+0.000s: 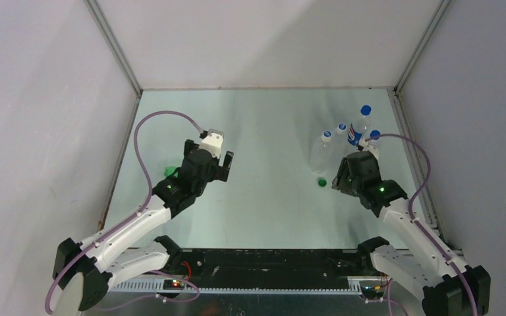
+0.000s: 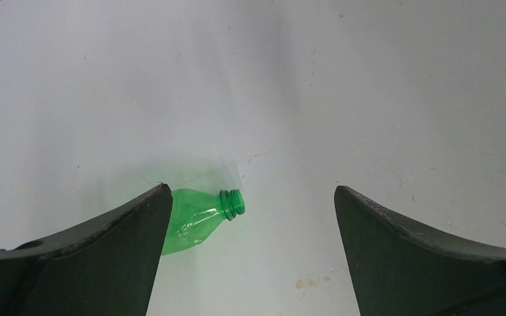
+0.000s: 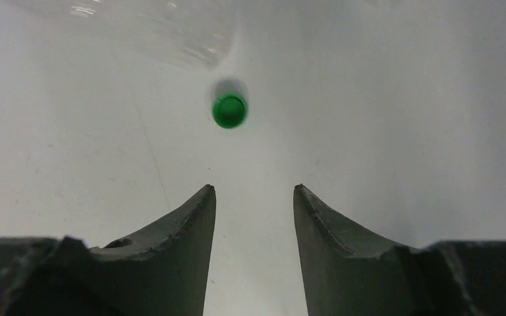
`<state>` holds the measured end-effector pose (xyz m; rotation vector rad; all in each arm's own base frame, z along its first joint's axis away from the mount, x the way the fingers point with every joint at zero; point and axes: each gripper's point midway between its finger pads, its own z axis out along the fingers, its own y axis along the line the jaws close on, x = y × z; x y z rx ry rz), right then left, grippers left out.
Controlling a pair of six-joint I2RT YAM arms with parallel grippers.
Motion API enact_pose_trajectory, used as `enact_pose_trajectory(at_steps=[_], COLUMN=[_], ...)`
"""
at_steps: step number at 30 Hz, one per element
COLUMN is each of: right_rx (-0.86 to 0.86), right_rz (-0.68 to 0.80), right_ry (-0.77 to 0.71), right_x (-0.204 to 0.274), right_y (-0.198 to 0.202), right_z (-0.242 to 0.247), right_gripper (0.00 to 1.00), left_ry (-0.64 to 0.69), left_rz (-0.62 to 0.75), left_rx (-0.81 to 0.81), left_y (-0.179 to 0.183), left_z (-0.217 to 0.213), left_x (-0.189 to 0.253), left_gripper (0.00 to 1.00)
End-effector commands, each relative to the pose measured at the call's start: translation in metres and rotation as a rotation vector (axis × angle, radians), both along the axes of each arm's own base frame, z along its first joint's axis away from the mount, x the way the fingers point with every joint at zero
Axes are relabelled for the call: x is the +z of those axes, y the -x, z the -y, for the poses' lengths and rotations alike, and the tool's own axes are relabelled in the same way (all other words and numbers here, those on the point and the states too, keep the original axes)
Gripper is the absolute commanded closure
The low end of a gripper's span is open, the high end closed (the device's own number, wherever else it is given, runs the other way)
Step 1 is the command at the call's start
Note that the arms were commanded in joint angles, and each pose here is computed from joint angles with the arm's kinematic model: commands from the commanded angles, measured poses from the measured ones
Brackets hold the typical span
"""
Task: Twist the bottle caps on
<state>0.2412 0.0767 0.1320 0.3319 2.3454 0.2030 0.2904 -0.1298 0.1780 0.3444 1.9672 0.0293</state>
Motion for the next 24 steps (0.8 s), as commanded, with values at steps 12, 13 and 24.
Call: enact_pose_trajectory(at_steps=[12,13,24], right_rx=[-0.374,-0.378,-0.436], right_rz=[0.101,0.082,0.039], right_ry=[-0.252,-0.248,-0.263], right_x=[-0.062,-0.069,-0.096], right_y=[-0.041,-0.042,-0.052], right_z=[-0.004,-0.005,-0.010], right_gripper=[0.57,0.57,0.61], left_ry=[0.076,0.080,0.091], left_rz=[0.008,0.011,0.014], left_rx=[-0.012,-0.014,-0.042], left_y=[0.000,0.000,0.003], left_z=[0.009,0.009,0.012], left_x=[0.016,0.017,0.018], left_gripper=[0.00,0.00,0.00])
